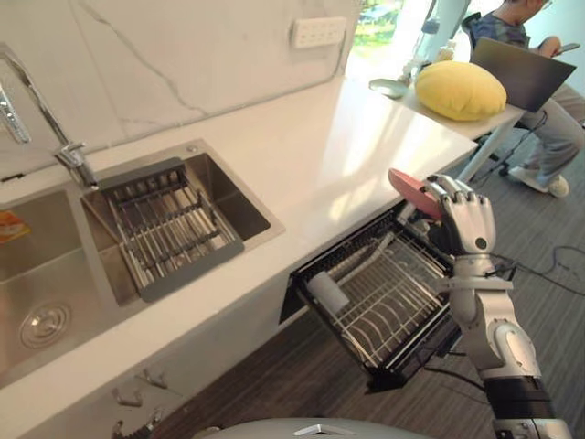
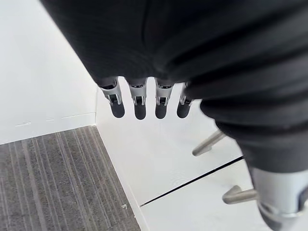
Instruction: Walk over to the sink, pick up the cup, carry it to the dishwasher, place the cup inside the dishwasher, then close the dishwasher door
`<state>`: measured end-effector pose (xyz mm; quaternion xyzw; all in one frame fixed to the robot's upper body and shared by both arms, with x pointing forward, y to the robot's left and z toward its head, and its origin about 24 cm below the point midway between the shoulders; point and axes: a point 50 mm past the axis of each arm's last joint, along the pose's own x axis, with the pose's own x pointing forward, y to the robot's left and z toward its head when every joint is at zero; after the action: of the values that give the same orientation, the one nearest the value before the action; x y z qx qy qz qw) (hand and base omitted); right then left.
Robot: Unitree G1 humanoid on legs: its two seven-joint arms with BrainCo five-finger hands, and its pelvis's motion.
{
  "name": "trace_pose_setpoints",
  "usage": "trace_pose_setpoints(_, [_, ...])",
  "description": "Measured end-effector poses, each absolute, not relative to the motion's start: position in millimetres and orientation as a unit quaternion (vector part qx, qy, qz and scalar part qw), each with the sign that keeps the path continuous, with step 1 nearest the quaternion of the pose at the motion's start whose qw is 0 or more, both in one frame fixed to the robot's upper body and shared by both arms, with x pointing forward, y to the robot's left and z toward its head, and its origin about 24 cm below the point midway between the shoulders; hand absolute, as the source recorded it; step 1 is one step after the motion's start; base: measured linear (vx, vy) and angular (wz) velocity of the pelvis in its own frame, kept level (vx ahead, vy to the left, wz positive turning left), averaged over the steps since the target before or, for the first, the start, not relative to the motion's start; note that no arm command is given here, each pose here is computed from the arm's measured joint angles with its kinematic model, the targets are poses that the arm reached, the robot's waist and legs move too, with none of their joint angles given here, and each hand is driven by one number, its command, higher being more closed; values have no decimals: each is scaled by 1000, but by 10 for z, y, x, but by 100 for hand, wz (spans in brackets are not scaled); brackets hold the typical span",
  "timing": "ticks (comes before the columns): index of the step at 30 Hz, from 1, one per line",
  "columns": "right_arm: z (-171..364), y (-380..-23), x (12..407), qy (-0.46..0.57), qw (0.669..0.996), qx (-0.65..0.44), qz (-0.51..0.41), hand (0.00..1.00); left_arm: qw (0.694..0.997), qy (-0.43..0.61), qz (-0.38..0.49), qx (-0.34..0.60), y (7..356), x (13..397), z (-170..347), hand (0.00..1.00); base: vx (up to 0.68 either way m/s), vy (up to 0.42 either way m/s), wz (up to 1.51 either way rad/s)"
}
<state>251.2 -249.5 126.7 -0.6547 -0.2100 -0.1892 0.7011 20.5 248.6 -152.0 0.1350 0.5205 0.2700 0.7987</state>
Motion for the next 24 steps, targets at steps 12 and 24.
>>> trace_pose_setpoints(12, [1332,-2767,2868,-160,696,-653,-252,100,855,455,219,119,2306,792,-1481,0,-83,86,0])
trace_pose_setpoints(24, [2192,-3021,3245,-219,616,-697,-295,100,905,387,171,52,2040,1279,-1358,0,-29,106,1])
